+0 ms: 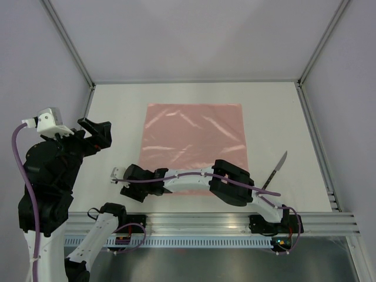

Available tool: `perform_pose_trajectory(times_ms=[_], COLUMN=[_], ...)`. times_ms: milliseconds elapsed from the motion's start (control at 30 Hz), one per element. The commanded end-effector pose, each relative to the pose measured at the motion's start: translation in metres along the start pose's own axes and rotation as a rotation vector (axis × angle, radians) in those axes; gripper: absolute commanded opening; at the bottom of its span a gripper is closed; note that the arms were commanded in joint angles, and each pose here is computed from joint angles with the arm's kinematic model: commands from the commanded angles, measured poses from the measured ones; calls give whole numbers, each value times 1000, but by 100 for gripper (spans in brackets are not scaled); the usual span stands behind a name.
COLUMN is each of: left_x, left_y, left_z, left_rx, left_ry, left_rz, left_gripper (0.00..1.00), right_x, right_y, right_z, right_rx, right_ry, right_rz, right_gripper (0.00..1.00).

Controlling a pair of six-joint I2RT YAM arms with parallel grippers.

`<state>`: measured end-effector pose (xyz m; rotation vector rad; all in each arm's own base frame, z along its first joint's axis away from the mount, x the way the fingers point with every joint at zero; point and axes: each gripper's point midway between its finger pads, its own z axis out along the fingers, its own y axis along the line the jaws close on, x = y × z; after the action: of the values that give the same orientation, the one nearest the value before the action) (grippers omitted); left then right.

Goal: Fold the napkin, place the utensils inside, and roll it up
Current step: Fold the napkin

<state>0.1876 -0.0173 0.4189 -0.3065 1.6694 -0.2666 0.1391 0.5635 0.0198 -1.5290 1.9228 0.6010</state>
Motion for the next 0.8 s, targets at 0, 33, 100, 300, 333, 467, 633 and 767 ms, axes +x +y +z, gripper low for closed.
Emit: perform_pose_trajectory(times_ms=[0, 33, 100, 300, 333, 467, 633, 767], left_x=[4, 4, 5, 8, 8, 9, 9, 8], left_y=[6, 6, 5, 6, 6, 5, 6, 6], left_z=[-2, -2, 0, 2, 2, 3, 3, 3], left_rx=[-16, -16, -15, -19, -18, -16, -18, -19], left_ry=[15, 13, 20, 30, 28, 32, 33, 30], left_rz=[46, 45, 45, 42, 40, 38, 41, 45], left_gripper=[100, 100, 100, 100, 100, 100, 100, 100], right_x=[3, 4, 9, 25, 26, 27, 24, 21], right_y=[-3, -3, -3, -3, -3, -1, -1, -1], right_z=[2, 3, 4, 5, 6, 6, 6, 6], right_rx=[39, 41, 41, 41, 39, 32, 23, 21], right_ry=[26, 30, 40, 69, 72, 74, 72, 77], right_rz=[1, 1, 1, 4, 4, 4, 6, 7], right_gripper=[59, 60, 59, 49, 49, 41, 29, 21])
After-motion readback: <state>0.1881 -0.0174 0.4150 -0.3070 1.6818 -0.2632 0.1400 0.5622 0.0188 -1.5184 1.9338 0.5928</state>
